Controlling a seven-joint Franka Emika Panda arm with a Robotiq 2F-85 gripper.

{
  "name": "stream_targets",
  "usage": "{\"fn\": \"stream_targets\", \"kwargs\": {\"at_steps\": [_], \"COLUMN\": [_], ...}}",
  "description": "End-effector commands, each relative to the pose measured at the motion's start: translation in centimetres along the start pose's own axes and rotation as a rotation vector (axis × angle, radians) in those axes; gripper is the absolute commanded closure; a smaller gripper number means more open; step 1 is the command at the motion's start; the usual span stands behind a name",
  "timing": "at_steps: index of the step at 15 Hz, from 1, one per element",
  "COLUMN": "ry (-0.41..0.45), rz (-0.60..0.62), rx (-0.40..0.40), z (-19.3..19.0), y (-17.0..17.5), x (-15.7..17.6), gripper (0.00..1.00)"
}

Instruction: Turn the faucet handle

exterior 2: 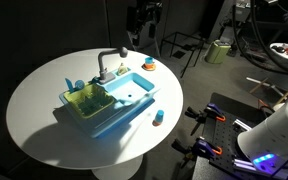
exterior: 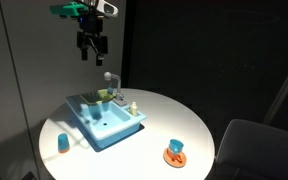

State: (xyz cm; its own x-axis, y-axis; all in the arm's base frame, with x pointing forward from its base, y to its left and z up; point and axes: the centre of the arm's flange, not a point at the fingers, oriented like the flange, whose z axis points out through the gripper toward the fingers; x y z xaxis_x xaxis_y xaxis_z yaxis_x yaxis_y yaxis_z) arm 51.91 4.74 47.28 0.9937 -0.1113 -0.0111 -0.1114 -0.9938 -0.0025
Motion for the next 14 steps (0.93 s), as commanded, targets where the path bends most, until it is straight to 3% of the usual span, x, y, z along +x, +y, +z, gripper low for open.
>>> {"fn": "stream_targets", "kwargs": {"at_steps": [1,14], "ry": [0.001,-0.007], "rz": [0.001,0.001], "rx": [0.0,-0.001], "z": [-0.09,0.36], "y": [0.0,-0.02], "x": [-0.15,-0.03], "gripper": [0.0,0.0]}}
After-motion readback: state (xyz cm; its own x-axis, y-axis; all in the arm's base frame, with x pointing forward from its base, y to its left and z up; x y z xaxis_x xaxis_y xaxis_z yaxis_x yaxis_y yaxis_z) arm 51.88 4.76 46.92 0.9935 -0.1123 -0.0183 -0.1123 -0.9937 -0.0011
